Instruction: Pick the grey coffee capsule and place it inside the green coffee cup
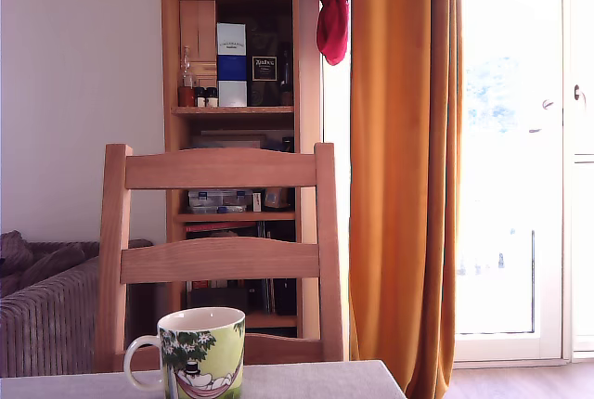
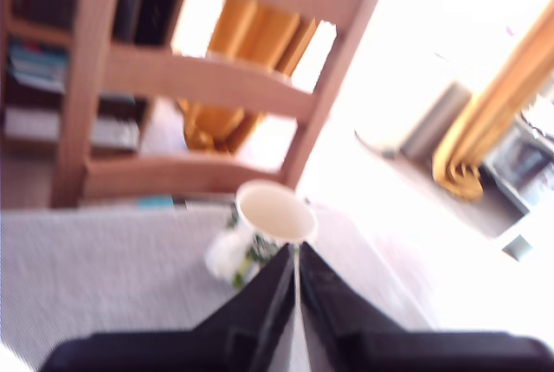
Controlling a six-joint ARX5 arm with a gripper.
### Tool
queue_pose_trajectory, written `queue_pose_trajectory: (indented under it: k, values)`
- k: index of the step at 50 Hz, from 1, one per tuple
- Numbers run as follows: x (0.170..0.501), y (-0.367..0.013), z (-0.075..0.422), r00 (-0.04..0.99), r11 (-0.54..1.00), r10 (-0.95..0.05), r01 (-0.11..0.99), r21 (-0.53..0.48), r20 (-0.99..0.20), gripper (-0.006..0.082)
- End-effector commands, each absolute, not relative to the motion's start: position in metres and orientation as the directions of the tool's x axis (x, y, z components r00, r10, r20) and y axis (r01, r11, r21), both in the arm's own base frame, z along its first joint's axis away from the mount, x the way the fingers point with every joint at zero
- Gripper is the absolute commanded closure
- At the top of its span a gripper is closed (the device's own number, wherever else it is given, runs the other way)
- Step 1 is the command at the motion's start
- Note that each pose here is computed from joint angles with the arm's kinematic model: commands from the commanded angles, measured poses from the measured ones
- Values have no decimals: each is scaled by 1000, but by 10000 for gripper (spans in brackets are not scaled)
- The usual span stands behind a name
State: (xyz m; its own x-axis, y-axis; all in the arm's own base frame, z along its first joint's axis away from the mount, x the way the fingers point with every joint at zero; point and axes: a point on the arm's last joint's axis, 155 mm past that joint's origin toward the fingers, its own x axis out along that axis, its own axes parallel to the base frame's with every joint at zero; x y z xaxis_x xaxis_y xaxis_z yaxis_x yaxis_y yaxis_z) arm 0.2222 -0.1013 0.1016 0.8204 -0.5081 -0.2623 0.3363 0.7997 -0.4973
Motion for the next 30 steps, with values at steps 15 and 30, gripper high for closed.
queue_pose_trajectory:
  k: [15,30]
  values:
    - [196,-119,26,646,801,-549,225,-555,-531,778]
    - [194,-122,15,583,848,-510,213,-486,-633,725]
